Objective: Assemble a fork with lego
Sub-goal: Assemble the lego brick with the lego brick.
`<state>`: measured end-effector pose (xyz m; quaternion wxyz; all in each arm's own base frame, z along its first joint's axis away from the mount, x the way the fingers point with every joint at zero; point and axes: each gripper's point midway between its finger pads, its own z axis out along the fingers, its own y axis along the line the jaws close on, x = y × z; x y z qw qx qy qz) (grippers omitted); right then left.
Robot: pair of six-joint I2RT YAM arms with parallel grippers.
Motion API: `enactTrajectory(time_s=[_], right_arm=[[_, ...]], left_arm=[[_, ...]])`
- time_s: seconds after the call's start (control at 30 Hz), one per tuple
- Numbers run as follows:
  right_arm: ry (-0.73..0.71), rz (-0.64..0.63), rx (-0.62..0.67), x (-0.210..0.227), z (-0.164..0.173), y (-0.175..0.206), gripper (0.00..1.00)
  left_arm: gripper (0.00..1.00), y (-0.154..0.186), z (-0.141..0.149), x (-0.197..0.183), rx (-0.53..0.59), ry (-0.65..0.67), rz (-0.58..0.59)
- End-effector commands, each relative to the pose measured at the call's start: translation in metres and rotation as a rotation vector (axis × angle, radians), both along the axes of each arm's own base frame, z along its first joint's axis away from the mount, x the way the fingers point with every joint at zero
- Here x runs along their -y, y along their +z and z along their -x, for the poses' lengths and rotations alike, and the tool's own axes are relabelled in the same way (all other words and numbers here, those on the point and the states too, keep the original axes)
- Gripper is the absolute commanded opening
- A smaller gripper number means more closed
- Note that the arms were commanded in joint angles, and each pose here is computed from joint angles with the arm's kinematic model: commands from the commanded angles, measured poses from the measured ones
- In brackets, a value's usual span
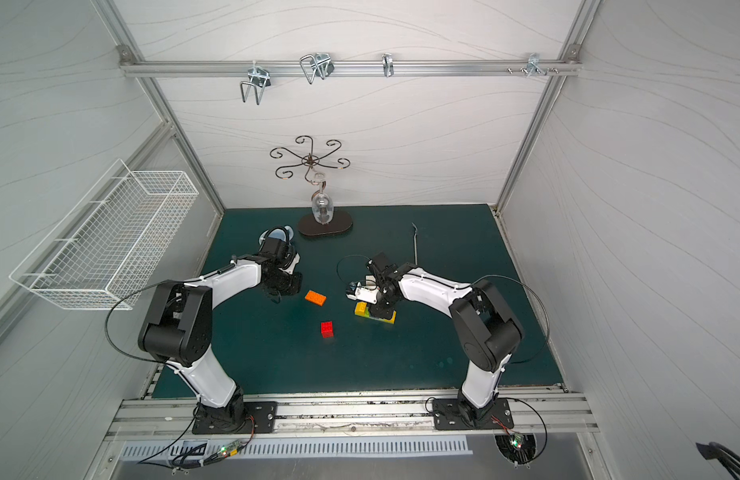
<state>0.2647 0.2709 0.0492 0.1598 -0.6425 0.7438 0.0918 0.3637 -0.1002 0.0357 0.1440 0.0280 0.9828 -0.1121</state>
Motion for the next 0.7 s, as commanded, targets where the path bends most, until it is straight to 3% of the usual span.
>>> enactTrajectory(time_s=[0.0,0.27,0.67], right_arm=[[-0.036,0.082,-0.017,0.025,0.002,-0.015,0.0],[-0.041,0.077,-0.001,0.028,0.001,-0.012,0.0],[-0.047,0.075,-0.003,0.029,0.0,-0.013,0.0]], left_arm=[[0.0,0.003,-0.019,-0.002,0.023,-0.007,-0.026],[0.0,-0.011,-0.014,0.012,-0.071,-0.059,0.037],[0.0,-0.017,0.01,0.036,-0.112,-0.148,0.078]])
